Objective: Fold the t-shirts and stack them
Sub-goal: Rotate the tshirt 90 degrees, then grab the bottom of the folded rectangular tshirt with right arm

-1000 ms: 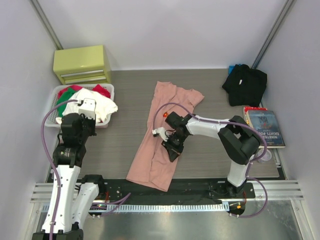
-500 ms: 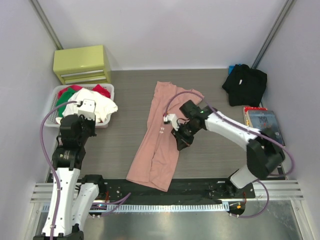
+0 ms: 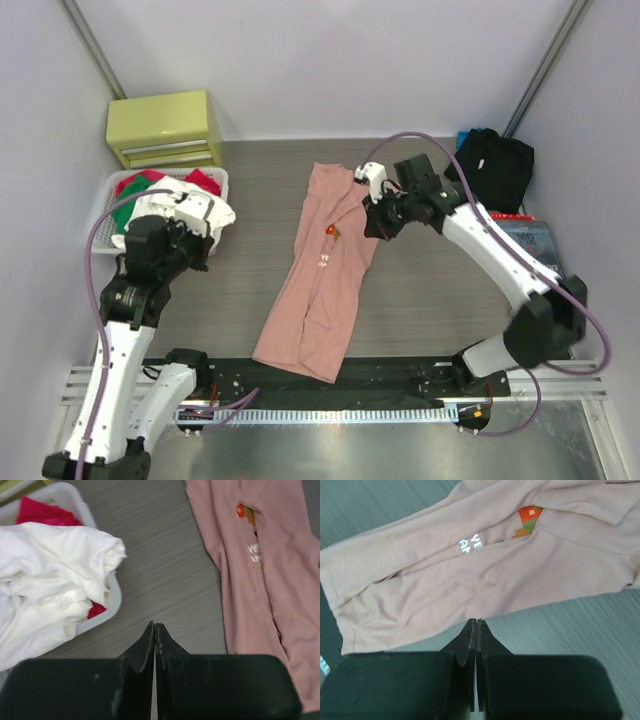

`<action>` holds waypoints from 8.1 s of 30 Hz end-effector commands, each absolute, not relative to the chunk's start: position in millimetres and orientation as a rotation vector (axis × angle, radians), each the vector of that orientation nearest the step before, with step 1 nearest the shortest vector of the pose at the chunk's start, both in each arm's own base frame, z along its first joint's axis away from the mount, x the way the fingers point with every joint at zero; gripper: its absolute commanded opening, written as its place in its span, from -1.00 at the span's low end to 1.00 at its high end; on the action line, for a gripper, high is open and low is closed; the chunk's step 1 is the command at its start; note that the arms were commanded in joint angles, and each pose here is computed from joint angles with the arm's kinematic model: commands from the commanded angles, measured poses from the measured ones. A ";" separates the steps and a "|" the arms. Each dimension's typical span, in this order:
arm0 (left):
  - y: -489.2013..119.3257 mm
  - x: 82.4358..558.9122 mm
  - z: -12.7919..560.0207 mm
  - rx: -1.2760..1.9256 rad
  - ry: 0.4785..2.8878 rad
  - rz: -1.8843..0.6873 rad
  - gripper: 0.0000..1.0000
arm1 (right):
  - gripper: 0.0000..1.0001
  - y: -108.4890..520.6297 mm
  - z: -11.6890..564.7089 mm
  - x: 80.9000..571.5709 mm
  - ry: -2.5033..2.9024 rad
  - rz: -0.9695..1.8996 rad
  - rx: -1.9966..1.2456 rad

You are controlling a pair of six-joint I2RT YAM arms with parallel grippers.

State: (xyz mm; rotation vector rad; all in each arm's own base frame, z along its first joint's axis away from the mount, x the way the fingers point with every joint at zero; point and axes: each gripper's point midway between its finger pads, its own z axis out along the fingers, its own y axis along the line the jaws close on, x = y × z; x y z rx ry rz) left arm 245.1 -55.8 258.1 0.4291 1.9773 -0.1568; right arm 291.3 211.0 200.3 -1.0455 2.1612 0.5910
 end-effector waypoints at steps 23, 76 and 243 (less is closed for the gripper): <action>-283.1 213.6 99.5 1.428 2.196 -0.472 -1.00 | -0.98 225.1 101.5 509.4 2.467 0.537 -0.688; -399.2 233.1 16.3 1.492 2.418 -0.829 -0.99 | -0.98 219.4 -23.4 541.5 2.604 0.660 -0.578; 39.4 275.6 235.6 0.215 1.937 0.400 -0.04 | 0.18 256.2 84.6 367.1 2.463 0.604 -0.958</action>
